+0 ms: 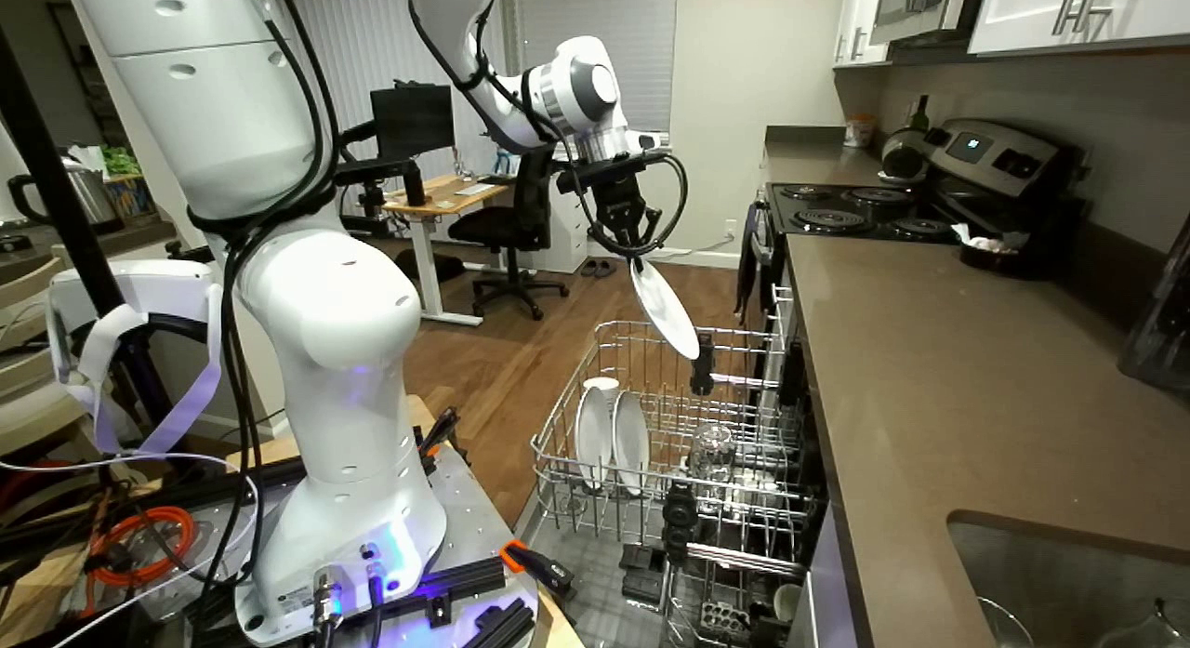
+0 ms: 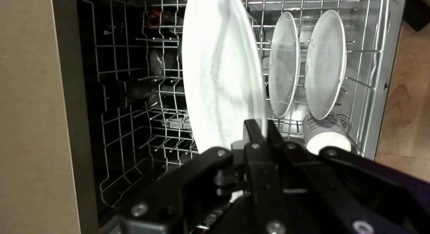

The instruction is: Remove the plate from the countertop and put it in the middle of the two plates in the dishwasher

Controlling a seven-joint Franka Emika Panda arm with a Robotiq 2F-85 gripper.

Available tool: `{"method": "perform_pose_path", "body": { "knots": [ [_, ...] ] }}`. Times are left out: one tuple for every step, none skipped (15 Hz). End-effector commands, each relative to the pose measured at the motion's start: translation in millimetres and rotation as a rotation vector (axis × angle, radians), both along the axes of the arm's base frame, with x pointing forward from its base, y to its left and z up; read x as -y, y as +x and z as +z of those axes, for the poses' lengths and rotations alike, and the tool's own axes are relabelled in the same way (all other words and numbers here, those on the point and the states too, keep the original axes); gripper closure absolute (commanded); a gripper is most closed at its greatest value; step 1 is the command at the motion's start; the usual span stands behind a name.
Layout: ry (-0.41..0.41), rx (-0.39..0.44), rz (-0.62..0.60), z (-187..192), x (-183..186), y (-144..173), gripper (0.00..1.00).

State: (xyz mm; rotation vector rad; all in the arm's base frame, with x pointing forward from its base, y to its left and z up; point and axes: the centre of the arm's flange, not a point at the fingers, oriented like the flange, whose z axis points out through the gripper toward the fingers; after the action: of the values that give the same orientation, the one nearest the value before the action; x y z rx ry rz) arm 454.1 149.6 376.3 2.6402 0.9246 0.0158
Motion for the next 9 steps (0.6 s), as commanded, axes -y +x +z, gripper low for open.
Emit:
{"method": "perform_pose_path", "body": {
  "knots": [
    [0.000, 0.000, 0.000, 0.0, 0.0, 0.0, 0.94],
    [0.000, 0.000, 0.000, 0.0, 0.0, 0.0, 0.96],
    [0.004, -0.009, 0.002, -1.6, -1.4, -0.2, 0.96],
    [0.009, -0.018, 0.005, -2.9, -2.8, -0.9, 0.96],
    [0.014, -0.027, 0.006, -4.0, -3.8, -1.9, 0.96],
    [0.022, -0.037, 0.006, -5.3, -5.2, -3.4, 0.96],
    [0.026, -0.042, 0.006, -6.5, -6.9, -5.0, 0.96],
    [0.034, -0.050, 0.008, -7.0, -8.6, -6.7, 0.96],
    [0.041, -0.057, 0.012, -7.2, -10.9, -9.8, 0.96]
  ]
}}
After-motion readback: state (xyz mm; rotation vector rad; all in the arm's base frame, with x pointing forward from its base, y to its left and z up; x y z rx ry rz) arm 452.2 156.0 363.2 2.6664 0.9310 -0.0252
